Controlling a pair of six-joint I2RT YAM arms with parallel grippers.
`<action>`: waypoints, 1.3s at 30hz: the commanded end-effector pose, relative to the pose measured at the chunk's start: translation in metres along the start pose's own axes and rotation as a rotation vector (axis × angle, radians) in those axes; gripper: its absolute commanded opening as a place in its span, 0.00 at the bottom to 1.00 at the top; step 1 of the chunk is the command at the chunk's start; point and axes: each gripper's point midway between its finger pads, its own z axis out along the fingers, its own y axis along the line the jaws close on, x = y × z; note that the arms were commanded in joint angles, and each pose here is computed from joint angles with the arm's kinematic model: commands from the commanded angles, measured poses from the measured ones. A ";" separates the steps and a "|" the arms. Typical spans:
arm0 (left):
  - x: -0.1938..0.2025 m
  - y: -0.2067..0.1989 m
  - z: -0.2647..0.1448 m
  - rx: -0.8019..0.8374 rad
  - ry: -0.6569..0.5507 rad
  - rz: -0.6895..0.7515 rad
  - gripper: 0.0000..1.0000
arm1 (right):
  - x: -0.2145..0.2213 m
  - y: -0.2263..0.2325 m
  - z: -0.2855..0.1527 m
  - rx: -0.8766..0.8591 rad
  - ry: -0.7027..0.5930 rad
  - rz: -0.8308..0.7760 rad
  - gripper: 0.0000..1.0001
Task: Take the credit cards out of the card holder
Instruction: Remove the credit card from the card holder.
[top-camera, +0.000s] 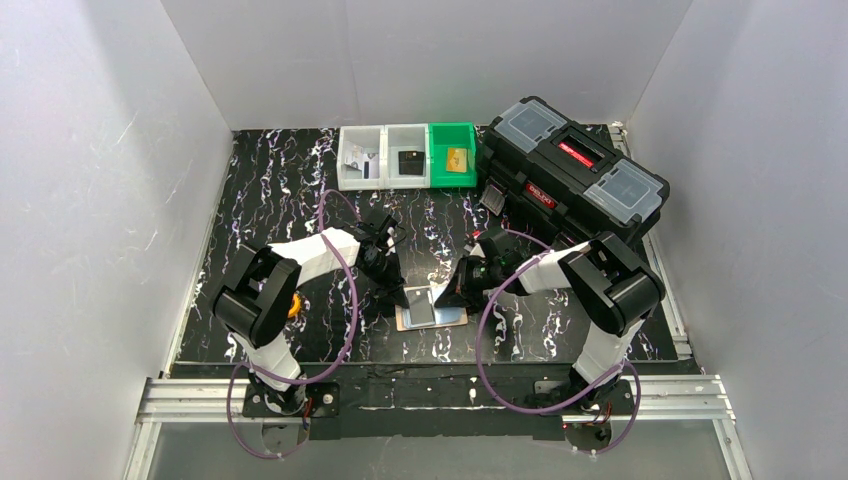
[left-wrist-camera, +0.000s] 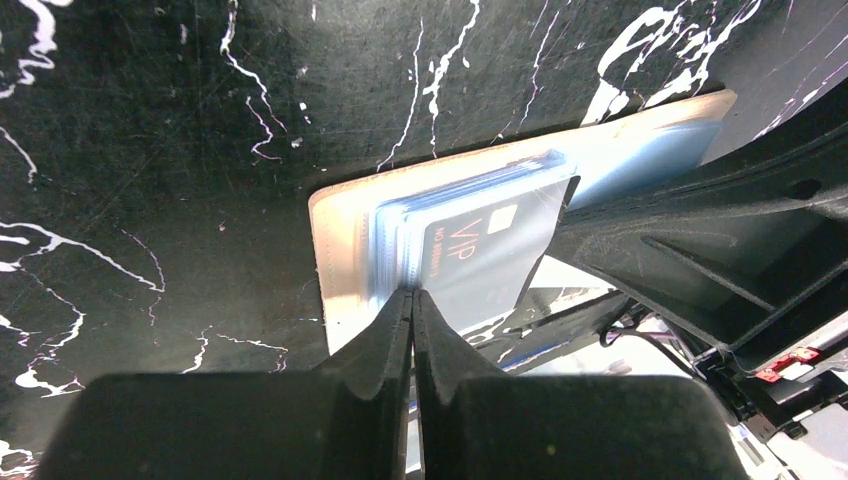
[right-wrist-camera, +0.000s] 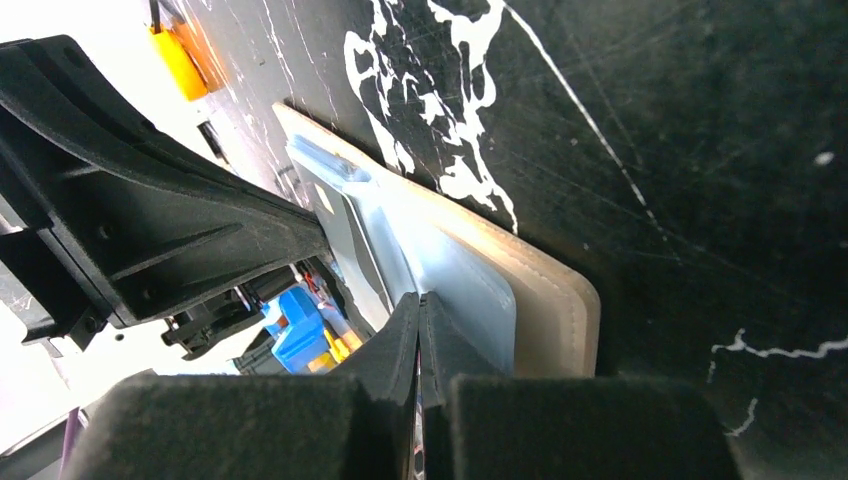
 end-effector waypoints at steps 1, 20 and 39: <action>0.012 0.059 0.020 -0.223 0.024 -0.011 0.00 | 0.002 -0.004 -0.001 0.001 0.006 -0.021 0.08; 0.011 0.055 0.024 -0.208 0.038 -0.006 0.00 | 0.005 0.018 0.006 -0.114 0.045 -0.034 0.14; 0.013 0.056 0.026 -0.206 0.047 -0.007 0.00 | 0.008 0.017 0.014 -0.106 0.072 -0.031 0.15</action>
